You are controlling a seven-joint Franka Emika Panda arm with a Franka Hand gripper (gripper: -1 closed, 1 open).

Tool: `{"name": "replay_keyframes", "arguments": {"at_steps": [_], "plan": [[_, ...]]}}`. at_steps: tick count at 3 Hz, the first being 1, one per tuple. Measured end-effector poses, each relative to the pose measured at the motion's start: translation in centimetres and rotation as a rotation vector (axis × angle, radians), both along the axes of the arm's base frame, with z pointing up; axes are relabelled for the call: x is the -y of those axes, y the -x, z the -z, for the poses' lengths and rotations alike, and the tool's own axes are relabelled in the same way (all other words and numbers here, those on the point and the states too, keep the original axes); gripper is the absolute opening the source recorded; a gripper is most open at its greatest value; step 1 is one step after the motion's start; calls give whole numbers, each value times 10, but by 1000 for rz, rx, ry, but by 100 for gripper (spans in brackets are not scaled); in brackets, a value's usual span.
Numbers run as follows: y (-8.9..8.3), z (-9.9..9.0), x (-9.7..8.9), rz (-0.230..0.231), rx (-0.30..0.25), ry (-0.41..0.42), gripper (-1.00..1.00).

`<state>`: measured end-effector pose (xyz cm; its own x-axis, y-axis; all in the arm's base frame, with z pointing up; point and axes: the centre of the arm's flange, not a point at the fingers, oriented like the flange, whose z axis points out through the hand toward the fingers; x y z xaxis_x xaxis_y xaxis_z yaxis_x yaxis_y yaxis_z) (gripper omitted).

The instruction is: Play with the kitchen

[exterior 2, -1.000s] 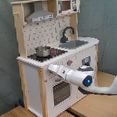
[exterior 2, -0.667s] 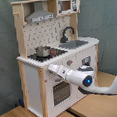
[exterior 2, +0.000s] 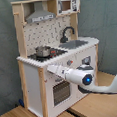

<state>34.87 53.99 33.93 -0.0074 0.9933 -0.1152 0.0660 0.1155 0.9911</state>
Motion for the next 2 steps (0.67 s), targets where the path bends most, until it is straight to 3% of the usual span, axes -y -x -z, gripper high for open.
{"name": "replay_keyframes", "arguments": {"at_steps": [2], "plan": [[0, -1, 0, -15, -8, 208, -100]]}}
